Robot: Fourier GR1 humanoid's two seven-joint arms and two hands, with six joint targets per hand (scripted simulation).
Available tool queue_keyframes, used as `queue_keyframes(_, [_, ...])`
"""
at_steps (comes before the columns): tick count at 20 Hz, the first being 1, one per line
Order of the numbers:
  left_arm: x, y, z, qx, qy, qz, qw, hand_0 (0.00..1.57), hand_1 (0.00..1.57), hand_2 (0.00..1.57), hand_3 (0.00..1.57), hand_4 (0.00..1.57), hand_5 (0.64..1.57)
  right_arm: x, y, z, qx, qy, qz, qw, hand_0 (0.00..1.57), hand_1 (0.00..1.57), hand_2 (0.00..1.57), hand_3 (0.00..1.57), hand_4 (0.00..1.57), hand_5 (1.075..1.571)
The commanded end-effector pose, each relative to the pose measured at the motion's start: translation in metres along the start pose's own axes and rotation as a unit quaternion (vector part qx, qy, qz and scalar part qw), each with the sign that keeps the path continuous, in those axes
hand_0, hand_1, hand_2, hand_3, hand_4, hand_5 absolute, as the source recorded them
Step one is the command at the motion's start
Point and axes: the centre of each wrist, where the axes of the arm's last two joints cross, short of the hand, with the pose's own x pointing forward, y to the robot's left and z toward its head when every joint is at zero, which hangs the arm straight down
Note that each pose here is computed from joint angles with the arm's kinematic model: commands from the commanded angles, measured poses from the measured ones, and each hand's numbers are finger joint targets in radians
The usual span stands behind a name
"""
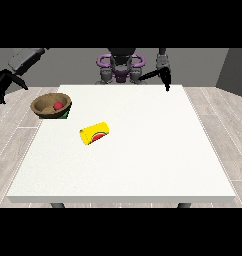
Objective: Pick the cup and pour the ball into the bowl, then pick the bowl and place it on the pad
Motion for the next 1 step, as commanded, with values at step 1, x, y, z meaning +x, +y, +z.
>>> queue_keyframes(1, [-0.0145, -0.0157, 0.0106, -0.015, 0.041, 0.01, 0.999, 0.0, 0.0, 0.0, 0.0, 0.0, 1.569, 0.0499, -0.0201, 0.0025, 0.037, -0.018, -0.013, 0.9991, 0.0, 0.0, 0.19, 0.29, 0.0, 1.503])
